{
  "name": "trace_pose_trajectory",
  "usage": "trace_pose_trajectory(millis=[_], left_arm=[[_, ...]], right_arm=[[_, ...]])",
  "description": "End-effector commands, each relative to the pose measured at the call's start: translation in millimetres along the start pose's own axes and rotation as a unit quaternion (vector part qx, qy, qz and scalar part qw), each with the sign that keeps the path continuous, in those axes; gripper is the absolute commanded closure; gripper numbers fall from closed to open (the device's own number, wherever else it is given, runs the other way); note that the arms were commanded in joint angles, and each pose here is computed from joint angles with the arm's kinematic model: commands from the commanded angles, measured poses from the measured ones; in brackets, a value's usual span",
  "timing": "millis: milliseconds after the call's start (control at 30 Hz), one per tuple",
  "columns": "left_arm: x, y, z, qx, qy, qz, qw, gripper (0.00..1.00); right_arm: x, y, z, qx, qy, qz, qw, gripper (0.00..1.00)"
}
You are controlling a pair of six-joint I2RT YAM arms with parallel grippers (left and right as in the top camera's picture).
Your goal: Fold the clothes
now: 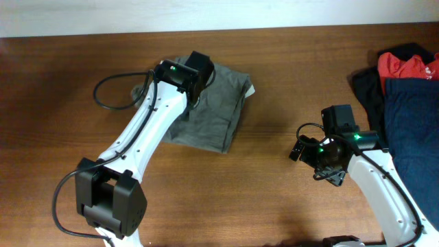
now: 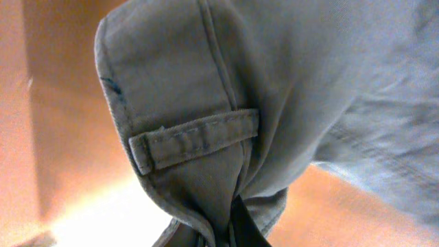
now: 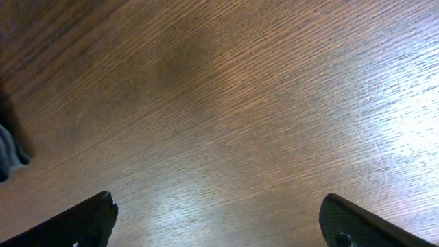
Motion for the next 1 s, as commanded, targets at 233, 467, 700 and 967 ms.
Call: trace_pose_trajectory(millis=[233, 467, 700, 967], left_arm=[[58, -14, 13, 0.03, -0.09, -0.039, 0.995, 0.99], [72, -23, 11, 0.017, -0.111, -0.029, 0.993, 0.99], [43, -32, -4, -0.026, -0.123, 0.017, 0.992, 0.99], [-20, -56, -39, -0.099, -0.155, 0.141, 0.973, 0.99]], right_arm=[[0, 1, 0, 0.002, 0.005, -0.002, 1.0, 0.01], [0, 1, 0, 0.002, 0.005, -0.002, 1.0, 0.01], [0, 1, 0, 0.002, 0.004, -0.002, 1.0, 0.01], [0, 1, 0, 0.002, 0.005, -0.002, 1.0, 0.02]])
Point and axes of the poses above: each gripper's point midway between its finger pads, its own y axis out along the fingers, its own x axis along the line the jaws close on, z = x × y, the point moved 2 cm from there along -y, back along the fingers, and after that the axes turned 5 degrees about -y, right-handed, at the moved point
